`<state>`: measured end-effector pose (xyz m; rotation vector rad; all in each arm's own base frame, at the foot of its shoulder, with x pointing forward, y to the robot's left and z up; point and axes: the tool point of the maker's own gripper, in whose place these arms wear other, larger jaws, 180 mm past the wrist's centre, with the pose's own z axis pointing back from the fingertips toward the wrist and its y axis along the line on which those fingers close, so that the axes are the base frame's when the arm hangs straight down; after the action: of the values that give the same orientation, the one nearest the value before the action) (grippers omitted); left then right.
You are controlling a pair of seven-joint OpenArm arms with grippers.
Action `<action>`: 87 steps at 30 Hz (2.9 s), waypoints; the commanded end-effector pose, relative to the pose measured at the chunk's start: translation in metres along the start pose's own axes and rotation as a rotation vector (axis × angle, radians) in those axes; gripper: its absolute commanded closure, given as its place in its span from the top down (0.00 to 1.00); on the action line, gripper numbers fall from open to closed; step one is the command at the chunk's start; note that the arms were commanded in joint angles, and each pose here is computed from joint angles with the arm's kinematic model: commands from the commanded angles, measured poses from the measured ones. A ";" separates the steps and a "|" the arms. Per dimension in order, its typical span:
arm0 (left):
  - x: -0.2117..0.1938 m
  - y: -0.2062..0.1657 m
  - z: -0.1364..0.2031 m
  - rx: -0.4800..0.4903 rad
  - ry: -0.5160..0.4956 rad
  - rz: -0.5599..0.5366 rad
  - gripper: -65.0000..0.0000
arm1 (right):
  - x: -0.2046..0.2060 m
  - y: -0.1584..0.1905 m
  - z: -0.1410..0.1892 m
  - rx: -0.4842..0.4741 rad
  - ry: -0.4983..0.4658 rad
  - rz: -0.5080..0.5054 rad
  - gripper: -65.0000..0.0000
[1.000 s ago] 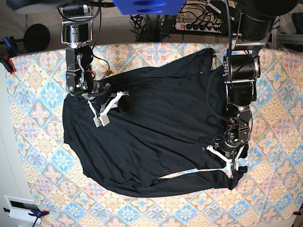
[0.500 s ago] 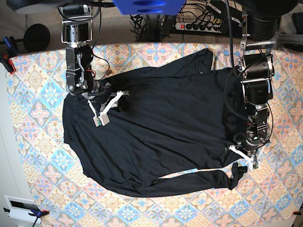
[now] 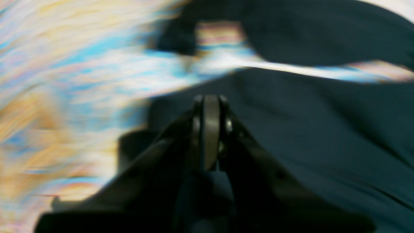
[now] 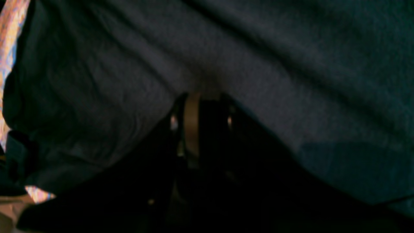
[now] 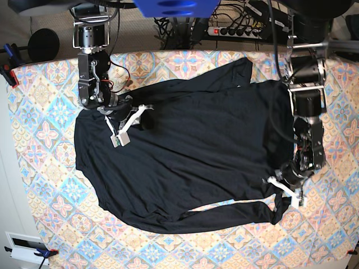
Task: Layout the t-shirt on the table in an organized manner, then fold the t-shirt properly
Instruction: 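Press and sweep the left gripper along the shirt side edge, then lift both grippers and move them to the shirt's collar corners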
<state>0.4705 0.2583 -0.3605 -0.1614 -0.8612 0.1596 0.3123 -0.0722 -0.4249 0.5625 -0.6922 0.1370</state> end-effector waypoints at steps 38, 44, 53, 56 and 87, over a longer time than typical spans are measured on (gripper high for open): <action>-0.013 0.085 -0.020 0.230 0.013 -0.083 0.00 | -0.012 0.005 0.008 0.000 0.017 0.019 0.14; 0.017 0.115 -0.008 0.359 -0.072 -0.089 0.00 | -0.032 0.006 0.015 -0.005 0.044 0.004 0.14; 0.073 0.165 0.031 0.561 -0.341 0.070 0.00 | -0.031 0.009 0.022 -0.006 0.032 0.021 0.14; 0.067 0.170 0.033 0.555 -0.344 0.174 0.00 | -0.029 0.010 0.022 -0.005 0.028 0.025 0.14; -0.084 -0.124 0.155 -0.438 0.050 -1.046 0.49 | 0.042 -0.103 0.192 -0.370 -0.412 -0.129 0.32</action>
<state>0.3001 0.1325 -0.3119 -0.1141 -0.7780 -1.0089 0.2639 -0.2619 -0.3335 0.2835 -1.0161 -0.2517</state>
